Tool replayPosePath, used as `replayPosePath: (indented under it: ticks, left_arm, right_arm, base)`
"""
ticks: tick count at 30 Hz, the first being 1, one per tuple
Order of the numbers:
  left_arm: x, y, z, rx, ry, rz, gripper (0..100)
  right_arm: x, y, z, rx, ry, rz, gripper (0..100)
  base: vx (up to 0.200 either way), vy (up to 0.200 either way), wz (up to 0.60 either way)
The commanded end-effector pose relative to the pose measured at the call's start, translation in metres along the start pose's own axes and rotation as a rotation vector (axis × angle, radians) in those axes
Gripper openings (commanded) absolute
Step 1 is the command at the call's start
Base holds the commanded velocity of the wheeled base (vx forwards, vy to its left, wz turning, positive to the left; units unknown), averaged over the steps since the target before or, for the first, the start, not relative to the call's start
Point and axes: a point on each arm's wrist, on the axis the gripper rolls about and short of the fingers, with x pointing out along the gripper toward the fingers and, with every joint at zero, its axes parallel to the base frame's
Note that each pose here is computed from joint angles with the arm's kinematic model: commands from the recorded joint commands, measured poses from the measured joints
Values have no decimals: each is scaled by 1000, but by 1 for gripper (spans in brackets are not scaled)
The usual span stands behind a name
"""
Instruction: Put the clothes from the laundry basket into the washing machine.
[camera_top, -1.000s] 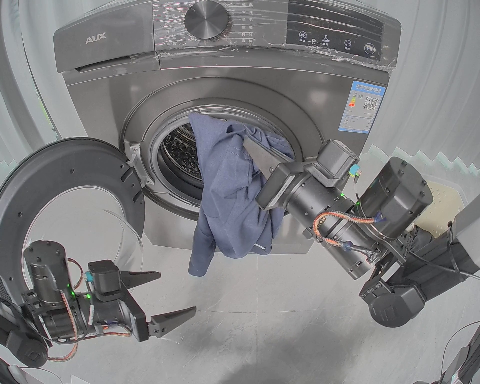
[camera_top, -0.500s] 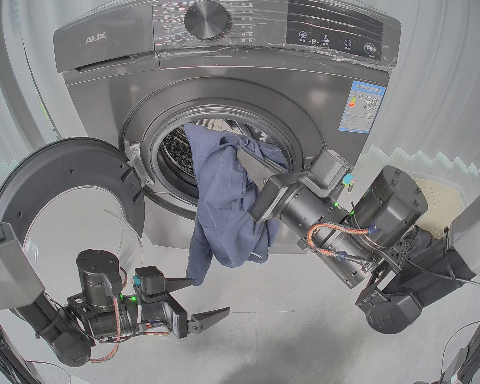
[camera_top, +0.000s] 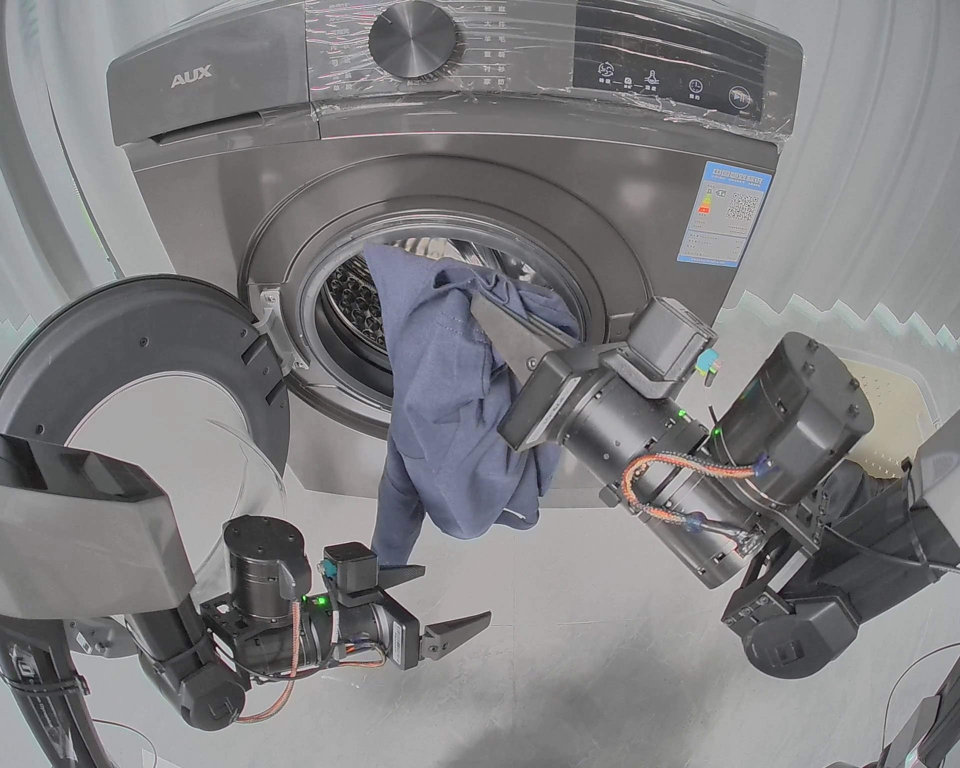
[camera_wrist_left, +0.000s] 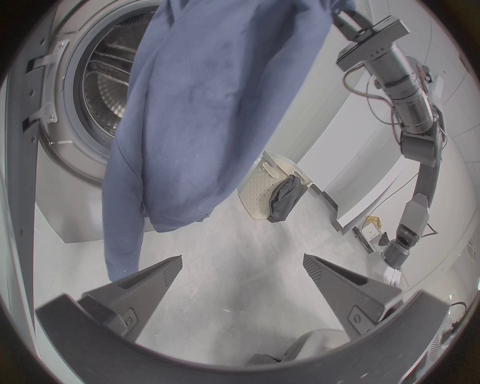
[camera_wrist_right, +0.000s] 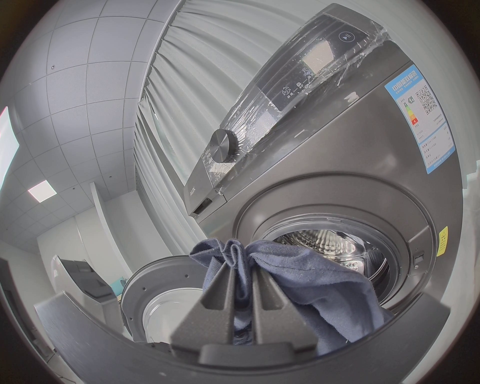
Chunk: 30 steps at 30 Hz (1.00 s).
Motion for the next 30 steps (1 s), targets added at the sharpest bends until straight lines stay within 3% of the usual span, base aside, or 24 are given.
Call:
replayPosePath:
  ticks: [1,13,19,25,30]
  left_arm:
    - [14,8,-11,-10,16,11,100]
    - [35,23,-17,-5,-29,81,100]
    - [50,39,-14,0,-82,141,100]
    - [60,47,-2,-19,-144,169,100]
    - [67,53,-3,-25,-152,179,100]
  right_arm:
    - [-4,6,9,6,-14,15,0]
    - [-7,11,11,17,-27,30,0]
    - [-9,12,11,19,-21,32,0]
    - [-10,13,11,21,-18,35,0]
    - [-10,15,10,22,-17,39,0]
  base:
    - [0,0,0]
    - [0,0,0]
    - [0,0,0]
    - [0,0,0]
    - [0,0,0]
